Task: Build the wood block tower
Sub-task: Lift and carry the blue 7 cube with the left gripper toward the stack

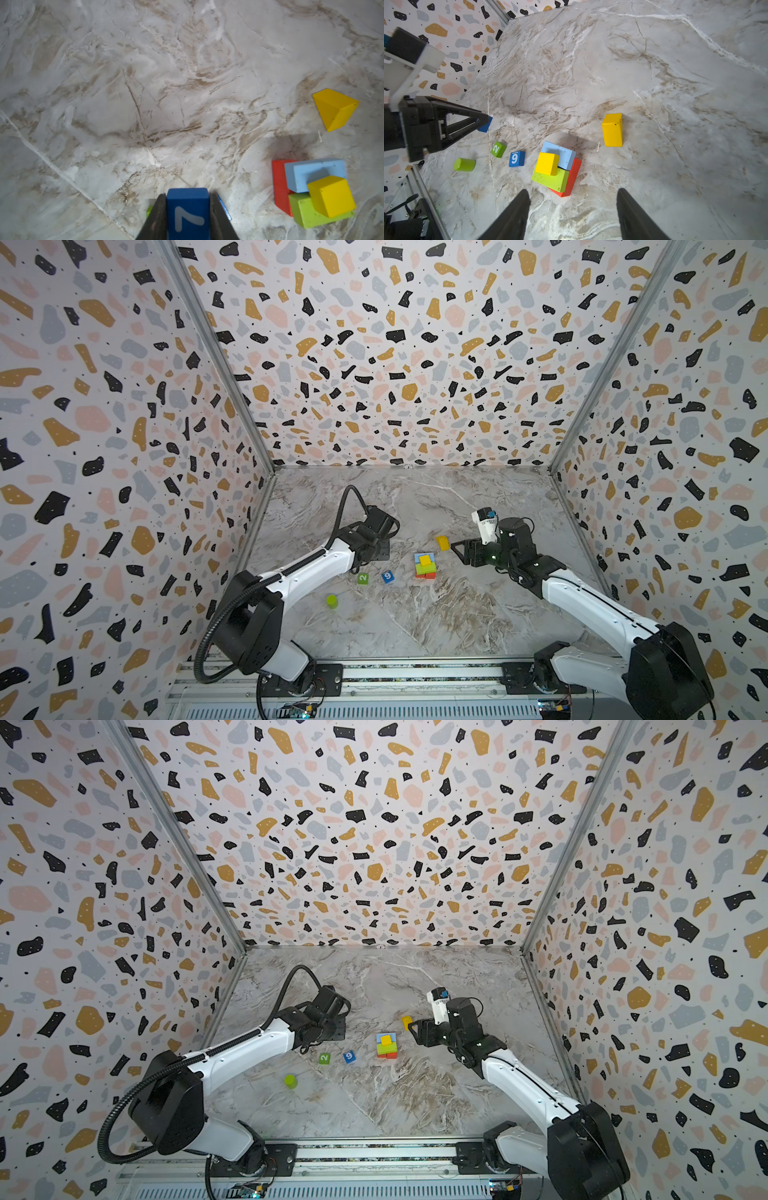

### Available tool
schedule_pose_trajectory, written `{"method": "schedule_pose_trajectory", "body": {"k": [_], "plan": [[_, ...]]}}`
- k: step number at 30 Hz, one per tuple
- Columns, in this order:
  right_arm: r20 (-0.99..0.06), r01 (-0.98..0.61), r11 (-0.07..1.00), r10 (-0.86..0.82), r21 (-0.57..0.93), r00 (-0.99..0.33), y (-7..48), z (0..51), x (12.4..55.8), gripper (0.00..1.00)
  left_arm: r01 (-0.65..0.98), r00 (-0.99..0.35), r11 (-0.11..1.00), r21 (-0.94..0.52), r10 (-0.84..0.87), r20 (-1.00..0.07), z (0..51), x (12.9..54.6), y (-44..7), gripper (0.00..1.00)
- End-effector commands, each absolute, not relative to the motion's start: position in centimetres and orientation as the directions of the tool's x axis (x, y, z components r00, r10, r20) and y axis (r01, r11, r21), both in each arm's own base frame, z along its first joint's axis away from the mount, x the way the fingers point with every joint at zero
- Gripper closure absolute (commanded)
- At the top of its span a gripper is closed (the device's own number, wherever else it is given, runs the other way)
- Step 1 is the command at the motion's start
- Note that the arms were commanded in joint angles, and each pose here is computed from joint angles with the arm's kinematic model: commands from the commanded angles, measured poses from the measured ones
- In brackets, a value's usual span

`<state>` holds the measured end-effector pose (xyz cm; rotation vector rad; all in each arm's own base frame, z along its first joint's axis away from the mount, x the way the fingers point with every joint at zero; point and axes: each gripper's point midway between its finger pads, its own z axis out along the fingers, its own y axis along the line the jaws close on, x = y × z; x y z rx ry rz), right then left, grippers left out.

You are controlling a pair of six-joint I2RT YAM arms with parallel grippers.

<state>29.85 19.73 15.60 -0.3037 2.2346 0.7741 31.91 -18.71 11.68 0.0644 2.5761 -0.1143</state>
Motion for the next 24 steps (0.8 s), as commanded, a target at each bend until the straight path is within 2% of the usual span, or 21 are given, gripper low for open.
{"method": "schedule_pose_trajectory", "body": {"k": [1, 16, 24], "plan": [[-0.704, -0.410, 0.783, 0.049, 0.467, -0.708, 19.2, 15.6, 29.8, 0.31, 0.114, -0.835, 0.991, -0.065, 0.060, -0.546, 13.4, 31.5, -20.2, 0.72], [-0.661, -0.323, 0.787, 0.138, 0.525, -0.737, 16.7, 14.4, 30.3, 0.31, 0.291, -0.800, 0.956, -0.030, 0.227, -0.555, 15.0, 30.3, -28.4, 0.72], [-0.633, -0.292, 0.771, 0.179, 0.565, -0.753, 15.9, 13.5, 30.4, 0.30, 0.339, -0.799, 0.940, -0.033, 0.269, -0.538, 14.6, 30.0, -30.6, 0.72]]}}
